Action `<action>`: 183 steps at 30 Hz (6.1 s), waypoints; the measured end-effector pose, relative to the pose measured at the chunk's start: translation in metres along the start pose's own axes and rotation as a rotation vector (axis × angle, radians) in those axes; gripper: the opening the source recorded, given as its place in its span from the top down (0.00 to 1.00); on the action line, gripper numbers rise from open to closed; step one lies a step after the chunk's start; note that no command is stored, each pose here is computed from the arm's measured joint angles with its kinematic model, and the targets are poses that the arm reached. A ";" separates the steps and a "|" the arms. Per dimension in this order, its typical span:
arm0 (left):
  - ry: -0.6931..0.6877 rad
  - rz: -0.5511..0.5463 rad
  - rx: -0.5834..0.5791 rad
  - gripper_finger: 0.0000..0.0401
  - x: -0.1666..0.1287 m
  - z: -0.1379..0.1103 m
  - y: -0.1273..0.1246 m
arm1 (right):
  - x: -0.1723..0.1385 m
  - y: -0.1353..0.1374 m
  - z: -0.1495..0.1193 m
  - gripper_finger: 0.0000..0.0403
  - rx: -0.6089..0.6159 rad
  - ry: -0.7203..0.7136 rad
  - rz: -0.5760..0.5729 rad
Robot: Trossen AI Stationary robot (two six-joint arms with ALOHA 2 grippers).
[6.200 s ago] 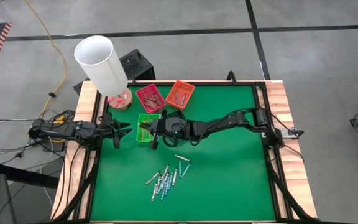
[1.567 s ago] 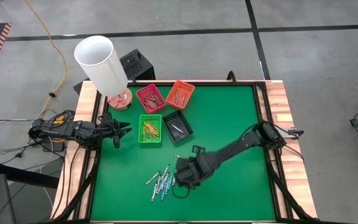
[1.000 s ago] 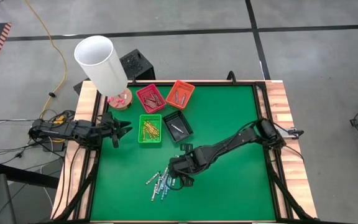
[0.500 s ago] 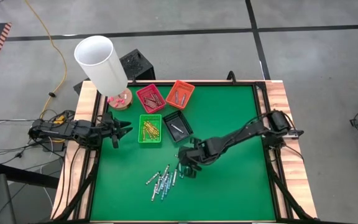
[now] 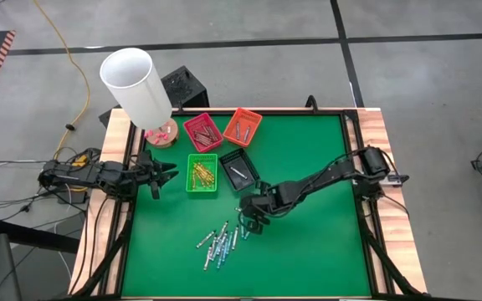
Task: Sort crayons
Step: Put the black crayon into the black bin, then put the blue crayon into the orange bin
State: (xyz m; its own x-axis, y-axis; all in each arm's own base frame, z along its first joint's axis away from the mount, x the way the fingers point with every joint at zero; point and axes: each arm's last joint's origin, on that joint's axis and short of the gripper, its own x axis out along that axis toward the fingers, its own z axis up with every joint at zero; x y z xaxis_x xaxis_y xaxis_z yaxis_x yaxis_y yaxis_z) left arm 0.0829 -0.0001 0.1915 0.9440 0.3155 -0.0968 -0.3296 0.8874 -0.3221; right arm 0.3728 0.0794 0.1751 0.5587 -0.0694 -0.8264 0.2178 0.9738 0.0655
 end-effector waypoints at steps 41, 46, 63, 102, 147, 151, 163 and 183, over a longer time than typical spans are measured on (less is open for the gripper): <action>0.009 0.006 -0.033 0.66 0.000 -0.001 0.000 | 0.018 0.002 -0.003 0.99 0.085 0.030 -0.027; 0.010 0.005 -0.049 0.66 0.000 -0.001 0.000 | -0.004 0.005 0.009 0.99 0.099 -0.011 0.001; 0.001 0.033 -0.050 0.66 0.000 -0.001 0.001 | -0.072 -0.037 0.069 1.00 0.230 -0.458 -0.220; -0.004 0.049 -0.075 0.66 0.000 -0.001 0.002 | 0.033 -0.103 0.055 1.00 0.345 -0.218 -0.324; 0.014 0.058 -0.075 0.66 0.000 -0.003 0.003 | -0.041 -0.017 0.103 0.82 -0.110 -0.090 -0.196; 0.015 0.062 -0.073 0.66 0.000 -0.003 0.003 | -0.048 0.025 0.083 0.82 -0.344 -0.026 -0.109; 0.045 0.080 -0.074 0.66 0.000 -0.007 0.005 | -0.034 0.082 0.014 0.82 -0.546 0.138 0.077; 0.043 0.108 -0.112 0.66 0.000 -0.008 0.006 | -0.015 0.069 0.007 0.82 -0.679 0.130 0.125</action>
State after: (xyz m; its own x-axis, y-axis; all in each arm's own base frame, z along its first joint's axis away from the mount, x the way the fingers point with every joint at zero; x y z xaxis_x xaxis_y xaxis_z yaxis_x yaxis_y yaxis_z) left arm 0.0807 0.0023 0.1825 0.9037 0.3903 -0.1762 -0.4278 0.8051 -0.4108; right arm 0.3849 0.1464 0.1963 0.4372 0.0373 -0.8986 -0.4137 0.8955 -0.1641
